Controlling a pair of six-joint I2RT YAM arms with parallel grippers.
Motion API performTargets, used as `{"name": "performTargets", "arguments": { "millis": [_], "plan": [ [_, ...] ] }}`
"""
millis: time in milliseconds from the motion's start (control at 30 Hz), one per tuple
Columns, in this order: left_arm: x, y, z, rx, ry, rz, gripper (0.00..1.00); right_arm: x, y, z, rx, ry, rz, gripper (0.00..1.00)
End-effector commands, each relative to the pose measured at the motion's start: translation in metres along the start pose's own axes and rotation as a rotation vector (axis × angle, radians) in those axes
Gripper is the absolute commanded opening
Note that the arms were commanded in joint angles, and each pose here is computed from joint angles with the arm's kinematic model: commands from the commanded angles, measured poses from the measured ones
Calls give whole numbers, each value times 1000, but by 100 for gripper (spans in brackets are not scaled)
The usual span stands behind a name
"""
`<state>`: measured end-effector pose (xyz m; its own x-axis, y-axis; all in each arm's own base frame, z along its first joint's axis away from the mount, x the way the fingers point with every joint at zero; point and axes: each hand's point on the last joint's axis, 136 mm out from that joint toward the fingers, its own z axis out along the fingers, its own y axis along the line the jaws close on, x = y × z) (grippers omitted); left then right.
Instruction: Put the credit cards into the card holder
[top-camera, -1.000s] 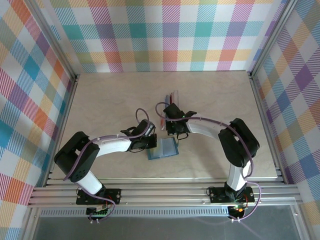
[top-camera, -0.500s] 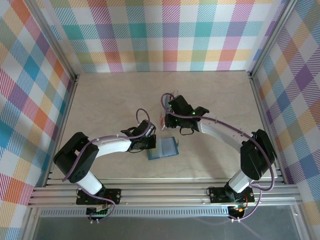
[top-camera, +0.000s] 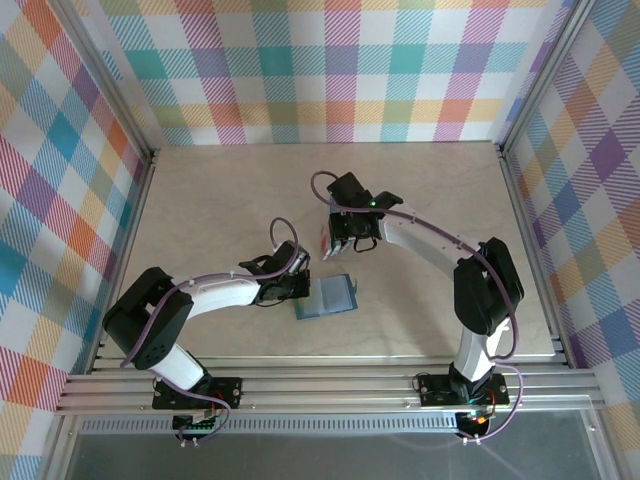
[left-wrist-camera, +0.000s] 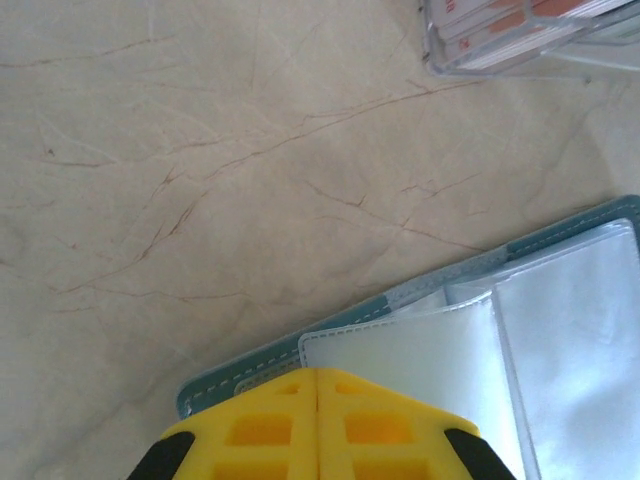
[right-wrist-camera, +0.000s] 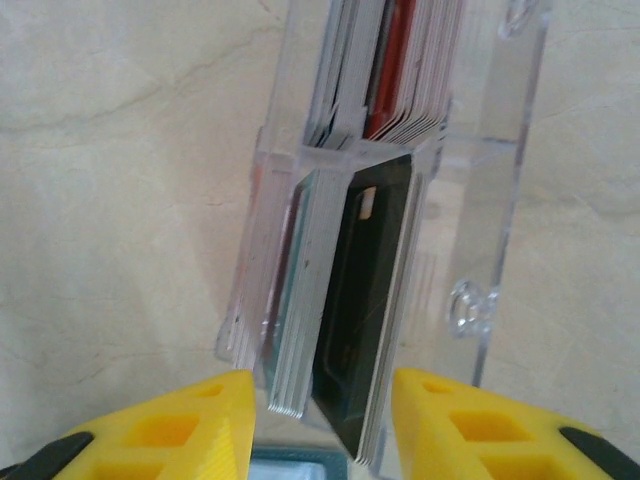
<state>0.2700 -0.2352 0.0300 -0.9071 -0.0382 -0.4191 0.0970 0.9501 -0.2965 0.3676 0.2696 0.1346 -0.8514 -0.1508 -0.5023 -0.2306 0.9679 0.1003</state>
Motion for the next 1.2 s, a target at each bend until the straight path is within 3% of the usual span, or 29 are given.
{"name": "performTargets", "arguments": {
  "millis": [0, 267, 867, 1167],
  "plan": [
    [7, 7, -3, -29, 5, 23, 7, 0, -7, 5, 35, 32, -25, 41],
    [9, 8, 0, -34, 12, 23, 7, 3, -7, 20, 36, 71, -30, 41],
    [9, 7, 2, -25, 12, 18, 7, 1, 20, 20, -135, 87, -28, 36],
    [10, 7, 1, -21, 12, 15, 7, 1, 12, 31, -109, 118, -20, 38]
  ]
}}
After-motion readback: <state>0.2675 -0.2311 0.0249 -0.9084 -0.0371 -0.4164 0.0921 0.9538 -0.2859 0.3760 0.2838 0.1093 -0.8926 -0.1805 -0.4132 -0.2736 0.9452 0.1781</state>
